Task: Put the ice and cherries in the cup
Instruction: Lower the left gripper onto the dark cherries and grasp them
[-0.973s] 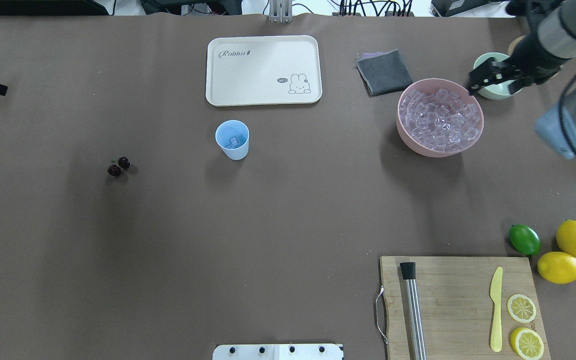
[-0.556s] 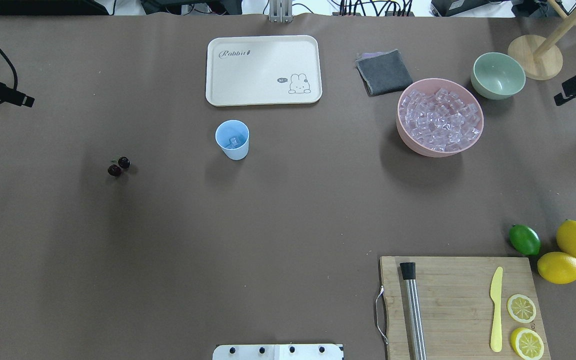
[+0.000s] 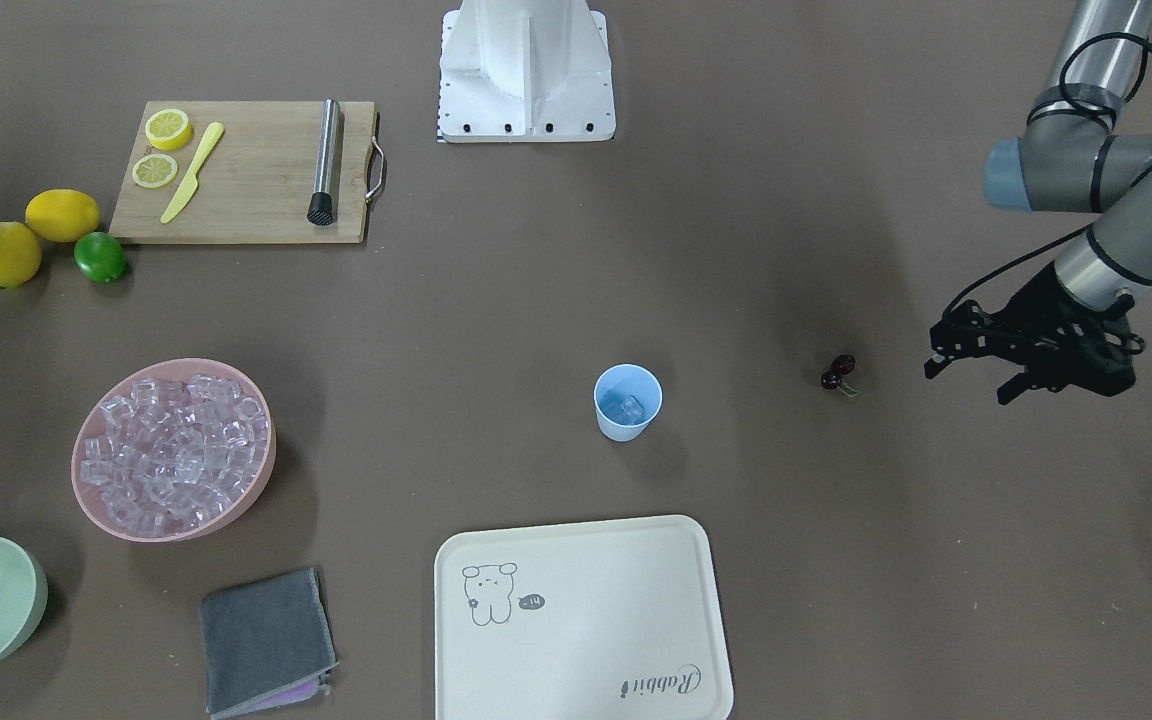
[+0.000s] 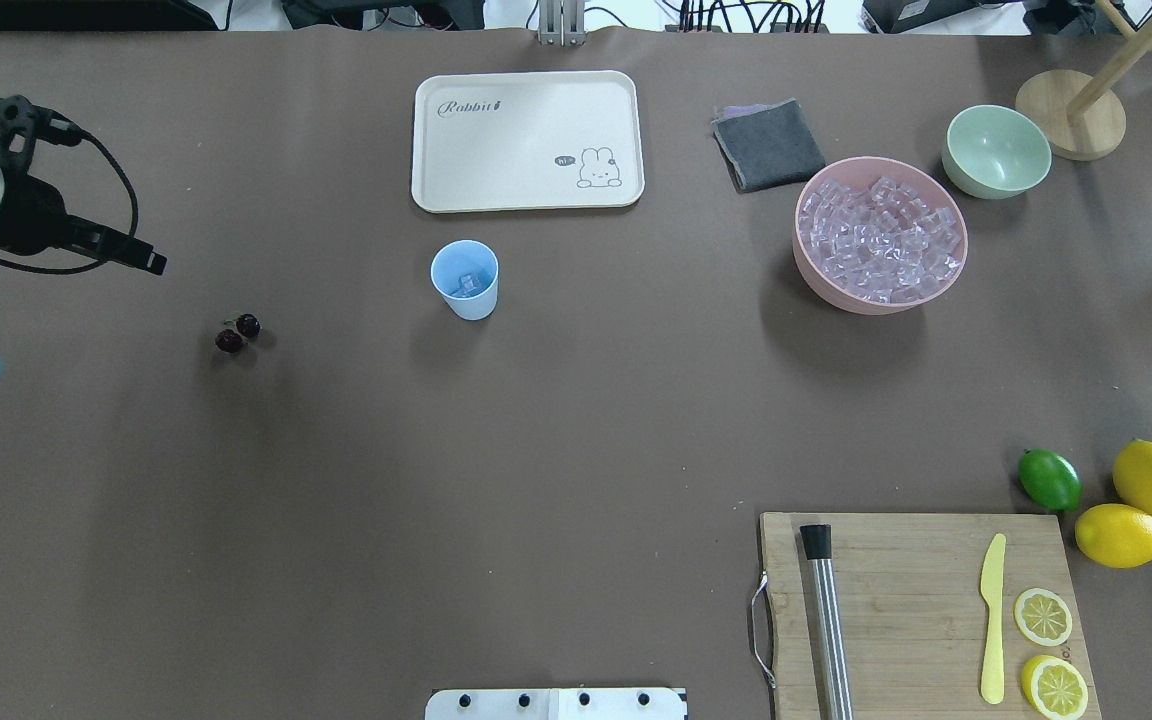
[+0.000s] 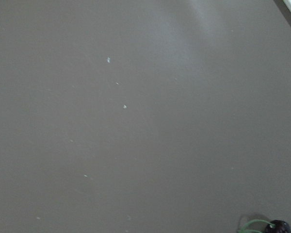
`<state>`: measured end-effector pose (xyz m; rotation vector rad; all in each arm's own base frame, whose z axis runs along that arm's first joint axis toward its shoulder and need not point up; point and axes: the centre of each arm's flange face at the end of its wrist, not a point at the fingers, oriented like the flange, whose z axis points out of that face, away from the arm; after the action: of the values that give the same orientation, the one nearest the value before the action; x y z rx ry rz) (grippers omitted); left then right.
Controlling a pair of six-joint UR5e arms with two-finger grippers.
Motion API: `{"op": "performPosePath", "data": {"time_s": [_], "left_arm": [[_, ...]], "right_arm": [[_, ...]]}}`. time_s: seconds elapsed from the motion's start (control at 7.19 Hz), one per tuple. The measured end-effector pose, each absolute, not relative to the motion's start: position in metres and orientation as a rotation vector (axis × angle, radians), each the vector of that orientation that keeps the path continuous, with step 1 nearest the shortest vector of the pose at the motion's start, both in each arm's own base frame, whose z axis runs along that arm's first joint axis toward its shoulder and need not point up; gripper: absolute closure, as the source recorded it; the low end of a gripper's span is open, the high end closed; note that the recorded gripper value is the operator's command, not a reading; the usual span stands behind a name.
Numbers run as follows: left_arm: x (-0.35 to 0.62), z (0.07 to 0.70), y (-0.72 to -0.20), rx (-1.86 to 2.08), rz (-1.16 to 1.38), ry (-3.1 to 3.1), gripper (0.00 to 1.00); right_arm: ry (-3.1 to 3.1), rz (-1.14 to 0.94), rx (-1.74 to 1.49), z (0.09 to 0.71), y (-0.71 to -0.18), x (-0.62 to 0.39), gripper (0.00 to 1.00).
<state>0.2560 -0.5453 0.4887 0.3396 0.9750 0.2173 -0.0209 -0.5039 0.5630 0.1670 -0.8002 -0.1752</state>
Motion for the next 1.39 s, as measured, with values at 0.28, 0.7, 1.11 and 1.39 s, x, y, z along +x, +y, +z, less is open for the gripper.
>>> {"op": "performPosePath", "data": {"time_s": [0.28,0.7,1.11,1.39], "left_arm": [[0.318,0.462,-0.523,0.332,0.222,0.982,0.04],[0.371,0.451,-0.500,0.323,0.197,0.942,0.27],[0.373,0.450,-0.502,0.319,0.155,0.891,0.27],[0.376,0.452,-0.501,0.311,0.151,0.868,0.43]], "right_arm": [[-0.789,-0.177,0.171,0.570,-0.500,-0.011,0.01],[-0.777,-0.163,0.163,0.577,-0.498,-0.004,0.01],[-0.772,-0.150,0.154,0.585,-0.492,0.001,0.01],[-0.766,-0.146,0.153,0.587,-0.491,0.003,0.01]]}}
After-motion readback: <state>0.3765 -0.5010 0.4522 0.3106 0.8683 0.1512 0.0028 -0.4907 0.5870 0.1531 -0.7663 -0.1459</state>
